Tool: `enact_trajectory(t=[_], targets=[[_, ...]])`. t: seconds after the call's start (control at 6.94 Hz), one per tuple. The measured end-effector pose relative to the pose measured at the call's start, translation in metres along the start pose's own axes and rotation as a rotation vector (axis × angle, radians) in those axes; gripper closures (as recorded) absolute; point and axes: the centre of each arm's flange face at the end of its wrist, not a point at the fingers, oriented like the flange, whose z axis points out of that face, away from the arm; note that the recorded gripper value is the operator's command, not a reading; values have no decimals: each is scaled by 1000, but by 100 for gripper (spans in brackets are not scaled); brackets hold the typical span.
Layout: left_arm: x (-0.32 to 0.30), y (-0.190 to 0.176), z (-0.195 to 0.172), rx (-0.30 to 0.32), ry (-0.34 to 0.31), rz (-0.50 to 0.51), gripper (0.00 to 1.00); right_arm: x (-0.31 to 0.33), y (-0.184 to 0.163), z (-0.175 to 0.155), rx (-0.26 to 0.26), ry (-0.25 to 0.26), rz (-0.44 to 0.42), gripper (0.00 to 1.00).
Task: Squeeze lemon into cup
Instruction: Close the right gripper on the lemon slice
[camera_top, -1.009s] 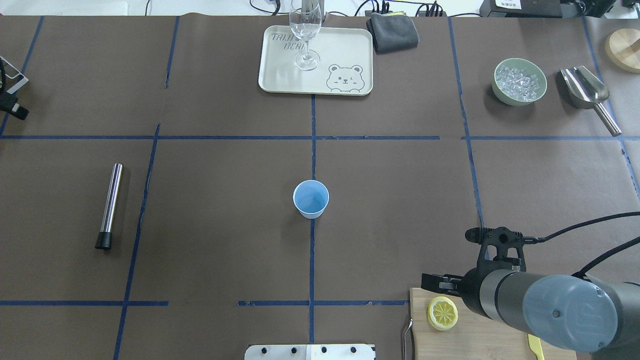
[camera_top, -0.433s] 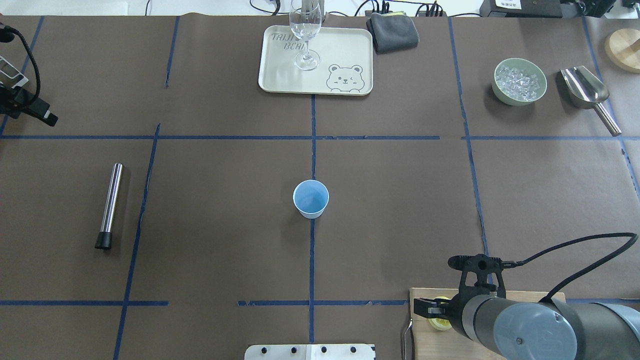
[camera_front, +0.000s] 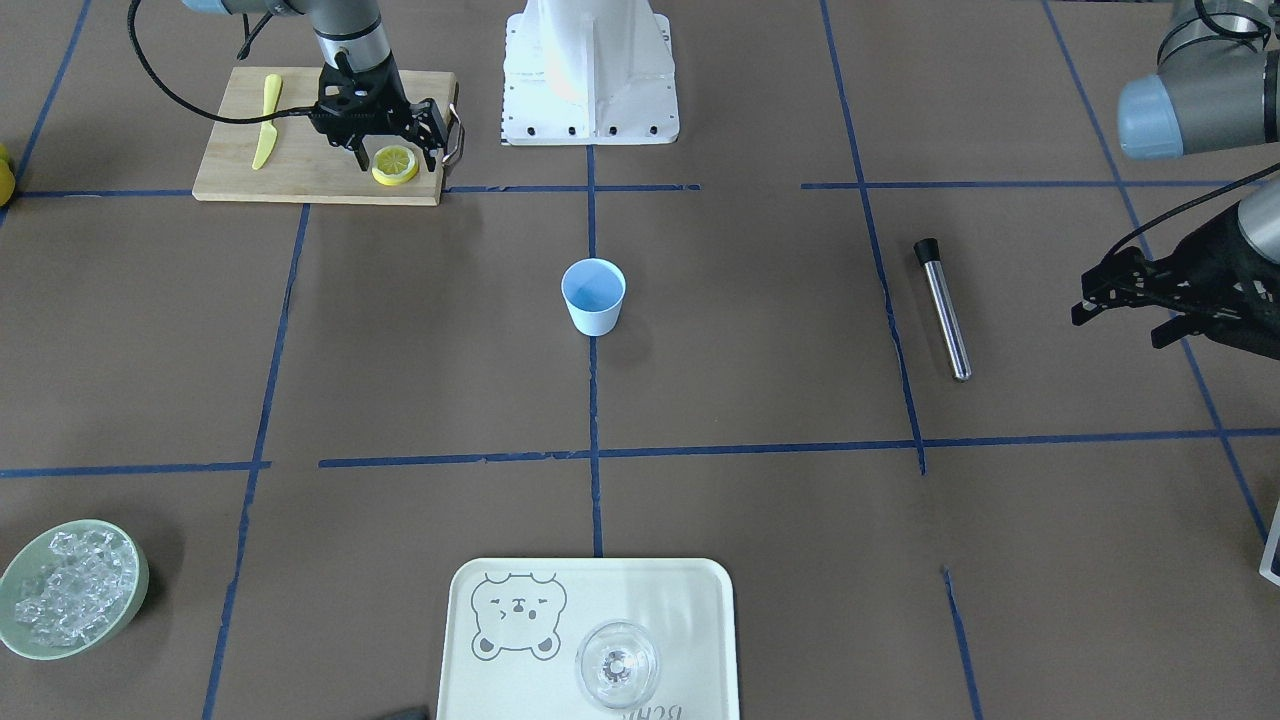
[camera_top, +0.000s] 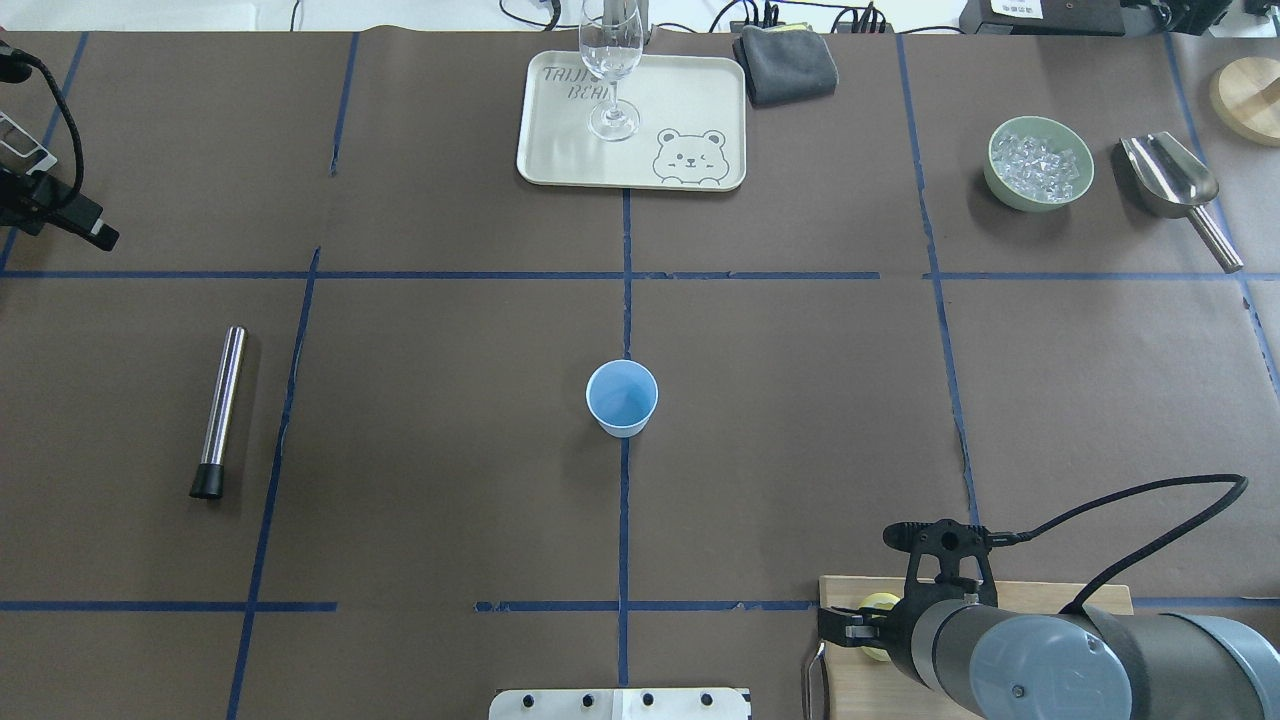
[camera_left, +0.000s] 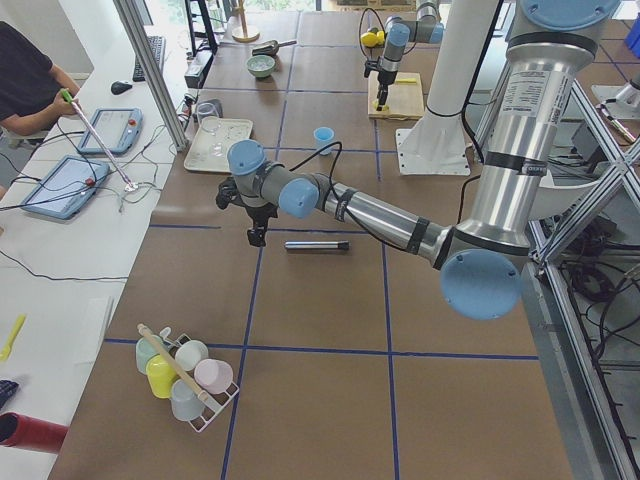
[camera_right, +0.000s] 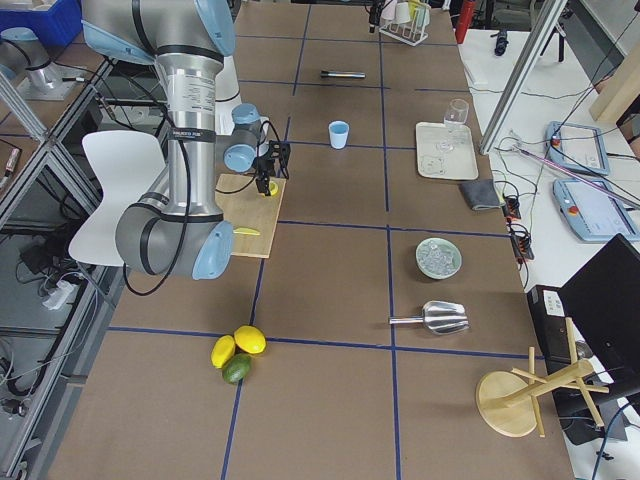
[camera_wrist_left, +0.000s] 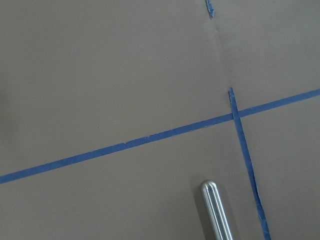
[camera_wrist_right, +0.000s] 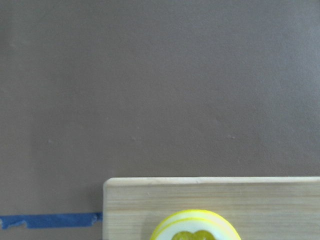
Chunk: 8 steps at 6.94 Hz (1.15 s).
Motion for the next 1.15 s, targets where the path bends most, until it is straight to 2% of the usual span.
enact_trajectory(t=[0.14,0.29,0.43,0.58,0.72,1.15], targets=[[1,-1,-1,1,1,1,0,0,0,0,-2,0,0,0],[2,-2,-1,2,2,3,0,1,0,0,-3,2,0,15],[2,-2,-1,3,2,3,0,2,0,0,-3,3,0,40],[3,-2,-2,3,2,4,0,2,0,-1,-3,1,1,55],[3,-2,-2,3,2,4,0,1,-1,-2,-3,-1,2,63],[3,-2,-2,4,2,4,0,2,-2,-5,-3,-4,3,63]])
